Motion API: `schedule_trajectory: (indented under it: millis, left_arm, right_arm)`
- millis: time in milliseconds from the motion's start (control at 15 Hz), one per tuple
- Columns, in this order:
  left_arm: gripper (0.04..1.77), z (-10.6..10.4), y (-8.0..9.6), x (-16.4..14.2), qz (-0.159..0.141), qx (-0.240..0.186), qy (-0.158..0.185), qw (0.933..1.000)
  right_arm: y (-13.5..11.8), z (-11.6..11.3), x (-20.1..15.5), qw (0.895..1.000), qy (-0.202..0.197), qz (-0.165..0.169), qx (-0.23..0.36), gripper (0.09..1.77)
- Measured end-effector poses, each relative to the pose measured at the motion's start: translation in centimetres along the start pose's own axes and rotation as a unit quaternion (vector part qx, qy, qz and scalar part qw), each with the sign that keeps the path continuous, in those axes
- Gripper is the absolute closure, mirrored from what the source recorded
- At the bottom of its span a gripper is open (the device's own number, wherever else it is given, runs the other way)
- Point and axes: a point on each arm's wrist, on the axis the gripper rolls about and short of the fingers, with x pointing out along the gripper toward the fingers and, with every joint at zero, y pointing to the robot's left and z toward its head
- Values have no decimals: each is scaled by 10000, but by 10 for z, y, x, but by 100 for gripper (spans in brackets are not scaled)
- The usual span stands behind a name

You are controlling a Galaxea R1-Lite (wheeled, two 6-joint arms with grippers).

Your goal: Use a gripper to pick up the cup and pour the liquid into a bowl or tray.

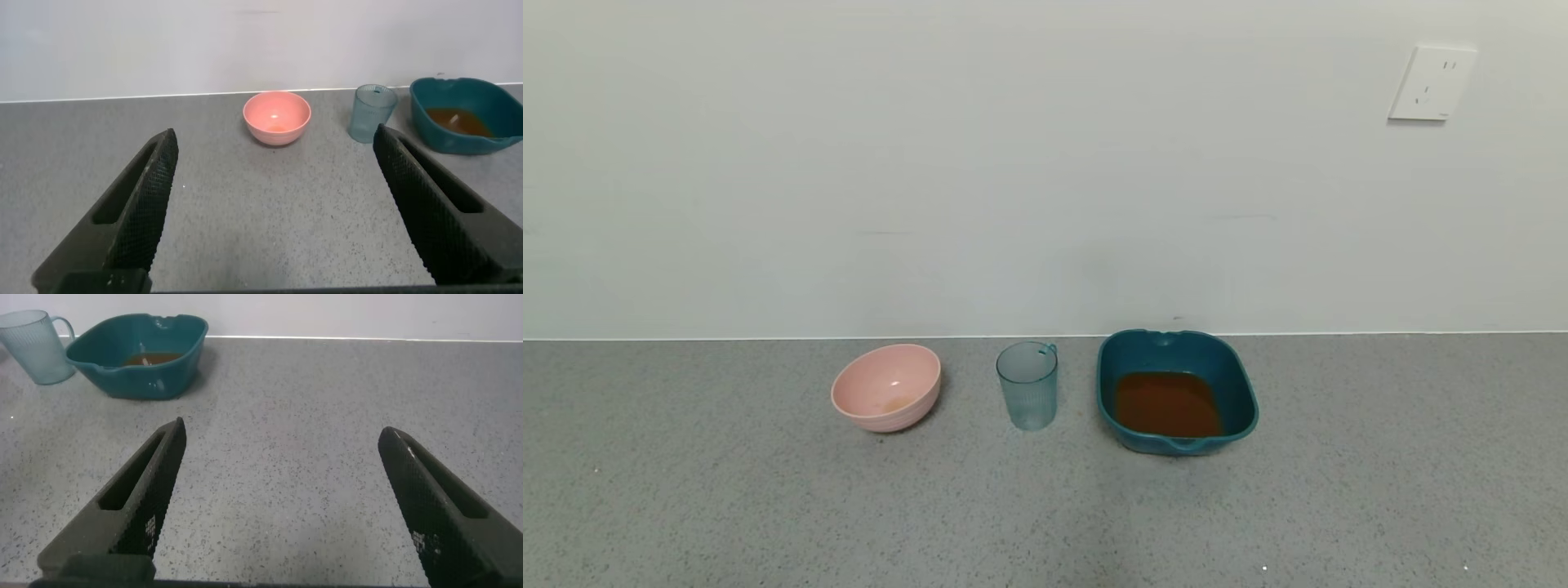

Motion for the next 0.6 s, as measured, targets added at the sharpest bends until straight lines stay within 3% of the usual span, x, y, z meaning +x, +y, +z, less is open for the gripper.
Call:
schedule_trajectory:
  millis: [267, 600]
  left_arm:
    - [9, -40, -1, -14, 238, -67, -81, 9997]
    - [9, -92, -3, -7, 166, -91, -221, 9996]
  right_arm:
    - [0, 0, 0, 10000, 0, 0, 0, 15]
    - [0, 0, 0, 10000, -2, 0, 0, 15]
